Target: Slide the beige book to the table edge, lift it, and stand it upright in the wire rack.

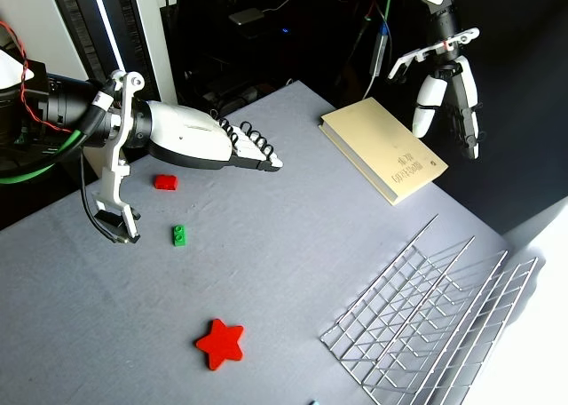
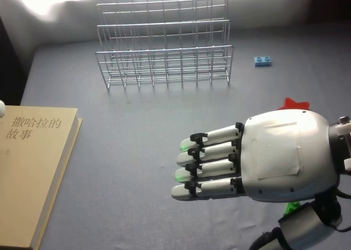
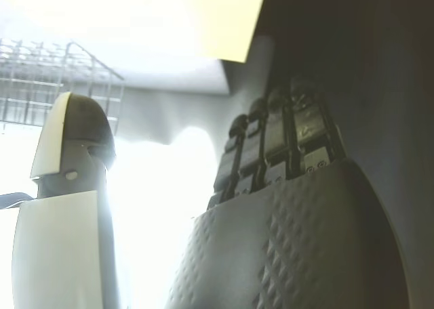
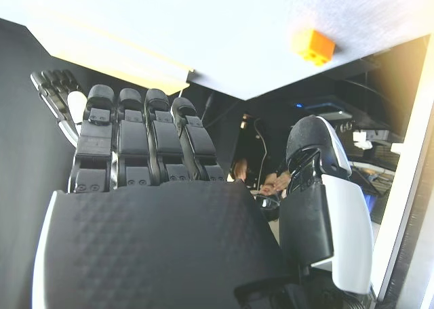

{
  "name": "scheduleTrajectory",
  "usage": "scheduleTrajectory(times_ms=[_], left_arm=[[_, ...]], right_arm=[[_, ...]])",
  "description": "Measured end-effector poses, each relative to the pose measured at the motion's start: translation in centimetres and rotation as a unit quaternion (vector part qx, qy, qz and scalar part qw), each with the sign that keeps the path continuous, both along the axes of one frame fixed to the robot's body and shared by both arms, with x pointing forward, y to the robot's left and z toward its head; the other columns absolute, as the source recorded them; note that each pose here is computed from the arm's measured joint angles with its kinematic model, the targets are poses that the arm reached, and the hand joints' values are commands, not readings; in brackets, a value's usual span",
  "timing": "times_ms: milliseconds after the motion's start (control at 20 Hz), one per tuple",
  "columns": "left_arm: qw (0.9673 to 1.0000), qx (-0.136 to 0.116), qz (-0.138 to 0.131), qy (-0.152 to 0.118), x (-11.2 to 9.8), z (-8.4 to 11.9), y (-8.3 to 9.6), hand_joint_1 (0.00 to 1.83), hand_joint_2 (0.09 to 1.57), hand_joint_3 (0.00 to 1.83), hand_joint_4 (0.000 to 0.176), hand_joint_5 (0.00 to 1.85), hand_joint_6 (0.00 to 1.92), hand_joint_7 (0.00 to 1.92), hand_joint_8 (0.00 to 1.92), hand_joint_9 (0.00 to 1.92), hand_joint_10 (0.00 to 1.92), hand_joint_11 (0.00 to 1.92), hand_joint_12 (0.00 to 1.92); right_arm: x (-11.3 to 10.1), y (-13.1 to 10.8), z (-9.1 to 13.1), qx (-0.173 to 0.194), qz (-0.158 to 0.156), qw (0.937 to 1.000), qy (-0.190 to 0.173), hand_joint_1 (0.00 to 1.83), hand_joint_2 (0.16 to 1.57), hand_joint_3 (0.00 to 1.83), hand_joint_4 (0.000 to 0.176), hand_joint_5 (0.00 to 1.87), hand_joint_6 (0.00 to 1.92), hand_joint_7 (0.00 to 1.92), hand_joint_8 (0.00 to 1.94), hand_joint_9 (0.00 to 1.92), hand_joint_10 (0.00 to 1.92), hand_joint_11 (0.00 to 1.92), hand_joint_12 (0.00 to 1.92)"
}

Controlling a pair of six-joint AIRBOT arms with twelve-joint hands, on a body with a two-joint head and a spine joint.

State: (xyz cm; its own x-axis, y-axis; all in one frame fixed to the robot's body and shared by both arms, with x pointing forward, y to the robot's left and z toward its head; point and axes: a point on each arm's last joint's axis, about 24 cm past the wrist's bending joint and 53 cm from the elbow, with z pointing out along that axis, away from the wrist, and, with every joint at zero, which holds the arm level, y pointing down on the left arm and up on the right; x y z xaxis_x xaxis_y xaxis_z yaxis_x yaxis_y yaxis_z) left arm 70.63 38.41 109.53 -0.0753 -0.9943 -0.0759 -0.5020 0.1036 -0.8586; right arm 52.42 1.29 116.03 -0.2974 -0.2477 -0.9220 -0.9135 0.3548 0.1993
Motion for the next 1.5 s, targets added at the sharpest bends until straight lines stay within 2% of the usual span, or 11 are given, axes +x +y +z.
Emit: scheduleTrajectory(times_ms=[150, 500, 550, 700, 800, 950, 1000, 1250, 1400, 1500], left_arm=[[1.0, 0.0, 0.002, 0.006, -0.1, -0.5, 0.2, 0.91, 1.07, 0.0, 0.0, 0.0, 0.0, 0.02, 0.01, 0.02, 0.01, 0.0, 0.06], [0.9998, 0.01, 0.006, 0.016, -0.3, -1.5, 0.8, 0.88, 1.07, 0.0, 0.0, 0.0, 0.0, 0.02, 0.0, 0.04, 0.0, 0.0, 0.15], [0.9998, 0.004, 0.009, 0.016, -0.4, -1.6, 0.7, 0.93, 1.06, 0.0, 0.0, 0.0, 0.0, 0.01, 0.0, 0.02, 0.0, 0.0, 0.12], [0.9994, -0.021, 0.027, 0.003, -0.2, -1.7, 0.8, 0.91, 1.06, 0.0, 0.0, 0.01, 0.0, 0.05, 0.0, 0.07, 0.0, 0.0, 0.23], [0.9992, -0.028, 0.028, 0.001, -0.3, -1.7, 0.8, 0.89, 1.06, 0.0, 0.0, 0.0, 0.0, 0.05, 0.0, 0.06, 0.0, 0.0, 0.19], [0.9992, -0.028, 0.03, 0.001, -0.3, -1.8, 0.9, 0.92, 1.05, 0.0, 0.0, 0.02, 0.01, 0.07, 0.01, 0.08, 0.0, 0.0, 0.24], [0.9992, -0.028, 0.029, 0.003, -0.4, -1.9, 0.9, 0.92, 1.05, 0.0, 0.0, 0.0, 0.0, 0.04, 0.01, 0.06, 0.0, 0.0, 0.18], [0.9992, -0.025, 0.021, 0.022, -1.4, -3.1, 0.3, 0.91, 1.06, 0.0, 0.0, 0.0, 0.0, 0.06, 0.0, 0.07, 0.0, 0.0, 0.2], [0.9989, -0.028, 0.015, 0.034, -2.0, -3.9, -0.5, 0.89, 1.06, 0.0, 0.0, 0.05, 0.01, 0.1, 0.01, 0.12, 0.01, 0.0, 0.31], [0.9989, -0.026, 0.016, 0.035, -2.1, -4.0, -0.3, 0.94, 1.05, 0.0, 0.0, 0.08, 0.01, 0.15, 0.01, 0.17, 0.01, 0.0, 0.4]], right_arm=[[0.0, 0.0, 0.0, 0.0, 0.0, 1.0, 0.0, 0.0, 1.16, 0.0, 0.0, 0.0, 0.0, 0.0, 0.0, 0.0, 0.0, 0.0, 0.0], [0.0, 0.1, 0.4, 0.004, 0.003, 1.0, -0.003, 0.0, 1.16, 0.0, 0.0, 0.0, 0.0, 0.0, 0.0, 0.0, 0.0, 0.0, 0.0], [0.0, 0.1, 0.4, 0.004, 0.003, 1.0, -0.003, 0.0, 1.16, 0.0, 0.0, 0.0, 0.0, 0.0, 0.0, 0.0, 0.0, 0.0, 0.0], [0.0, 0.2, 0.6, 0.005, 0.004, 1.0, -0.004, 0.0, 1.16, 0.0, 0.0, 0.0, 0.0, 0.0, 0.0, 0.0, 0.0, 0.0, 0.0], [0.0, 0.2, 0.6, 0.005, 0.004, 1.0, -0.004, 0.0, 1.17, 0.0, 0.0, 0.0, 0.0, 0.0, 0.0, 0.0, 0.0, 0.0, 0.0], [-0.1, 0.2, 0.6, 0.006, 0.005, 1.0, -0.004, 0.0, 1.17, 0.0, 0.0, 0.0, 0.0, 0.0, 0.0, 0.0, 0.0, 0.0, 0.0], [-0.1, 0.2, 0.6, 0.006, 0.006, 1.0, -0.004, 0.0, 1.17, 0.0, 0.0, 0.0, 0.0, 0.0, 0.0, 0.0, 0.0, 0.0, 0.0], [-0.4, 0.4, 0.8, 0.007, 0.01, 0.9999, -0.005, 0.0, 1.17, 0.0, 0.0, 0.0, 0.0, 0.0, 0.0, 0.0, 0.0, 0.0, 0.0], [-0.4, 0.5, 0.9, 0.008, 0.011, 0.9999, -0.007, 0.0, 1.17, 0.0, 0.0, 0.0, 0.0, 0.0, 0.0, 0.0, 0.0, 0.0, 0.0], [-0.4, 0.5, 0.9, 0.009, 0.011, 0.9999, -0.006, 0.0, 1.17, 0.0, 0.0, 0.0, 0.0, 0.0, 0.0, 0.0, 0.0, 0.0, 0.0]])
